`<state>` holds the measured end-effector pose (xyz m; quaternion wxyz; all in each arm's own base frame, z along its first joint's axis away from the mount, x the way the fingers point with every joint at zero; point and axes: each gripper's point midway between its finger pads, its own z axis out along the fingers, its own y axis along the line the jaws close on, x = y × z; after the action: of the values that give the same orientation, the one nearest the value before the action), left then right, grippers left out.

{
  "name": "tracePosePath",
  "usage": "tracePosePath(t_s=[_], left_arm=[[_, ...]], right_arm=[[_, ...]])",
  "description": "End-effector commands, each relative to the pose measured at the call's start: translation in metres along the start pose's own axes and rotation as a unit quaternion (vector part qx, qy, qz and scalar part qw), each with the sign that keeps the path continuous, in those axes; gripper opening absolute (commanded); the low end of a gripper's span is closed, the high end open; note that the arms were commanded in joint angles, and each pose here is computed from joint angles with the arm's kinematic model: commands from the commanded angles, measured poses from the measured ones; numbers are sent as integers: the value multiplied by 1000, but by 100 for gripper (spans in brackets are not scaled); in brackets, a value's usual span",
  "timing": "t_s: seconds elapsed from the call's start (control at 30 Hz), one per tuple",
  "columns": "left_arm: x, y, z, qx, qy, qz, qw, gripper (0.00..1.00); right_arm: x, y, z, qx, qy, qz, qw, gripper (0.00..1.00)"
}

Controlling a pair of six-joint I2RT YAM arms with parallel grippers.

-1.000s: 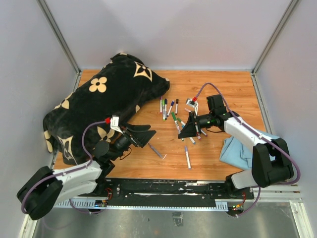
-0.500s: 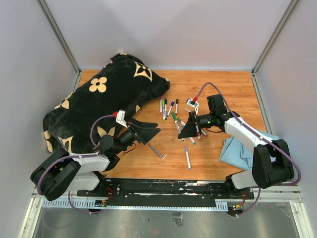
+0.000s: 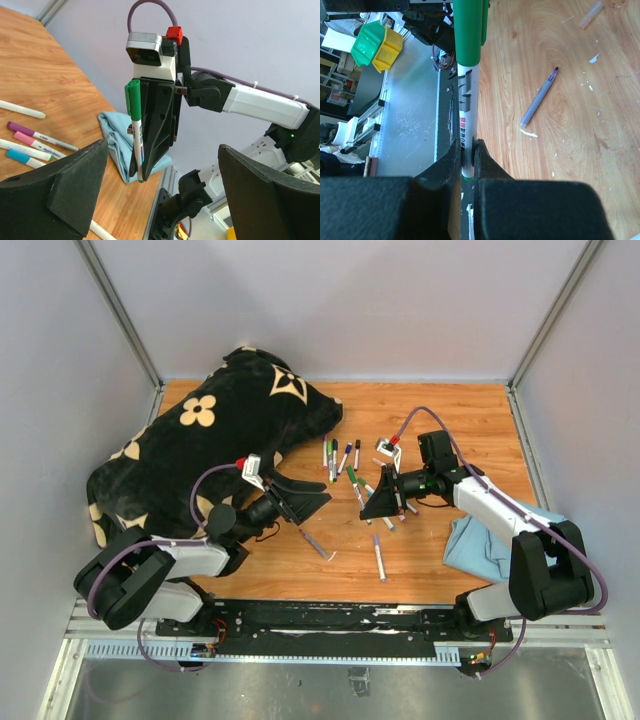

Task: Open the pen caps
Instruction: Open the pen cap from the pen.

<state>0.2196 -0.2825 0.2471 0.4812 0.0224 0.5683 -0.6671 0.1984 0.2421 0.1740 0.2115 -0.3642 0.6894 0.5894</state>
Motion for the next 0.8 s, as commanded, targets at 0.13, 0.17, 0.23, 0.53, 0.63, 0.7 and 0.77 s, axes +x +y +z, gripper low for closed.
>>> tracePosePath(t_s=[0.13, 0.17, 0.23, 0.53, 0.63, 0.7, 0.77], left_arm=[[-5, -6, 9, 22, -4, 11, 1000, 94], [-4, -5, 11, 21, -4, 9, 1000, 93], [-2, -4, 16, 23, 0, 5, 1000, 93], [6, 16, 49, -24, 0, 5, 1000, 88], [7, 29, 59, -53, -1, 15, 999, 83], [5, 29, 64, -49, -2, 16, 999, 77], [6, 26, 67, -38, -1, 16, 999, 73]], right_arm=[[-14, 15, 0, -25, -5, -27, 999, 1], [-14, 16, 0, -27, -5, -27, 999, 1], [-14, 16, 1, -28, -5, -28, 999, 1], [-14, 18, 1, -32, -4, -29, 999, 1], [-14, 21, 1, -39, -4, -30, 999, 1], [-14, 24, 2, -46, -5, -32, 998, 1], [-16, 28, 1, -59, -7, -34, 998, 1]])
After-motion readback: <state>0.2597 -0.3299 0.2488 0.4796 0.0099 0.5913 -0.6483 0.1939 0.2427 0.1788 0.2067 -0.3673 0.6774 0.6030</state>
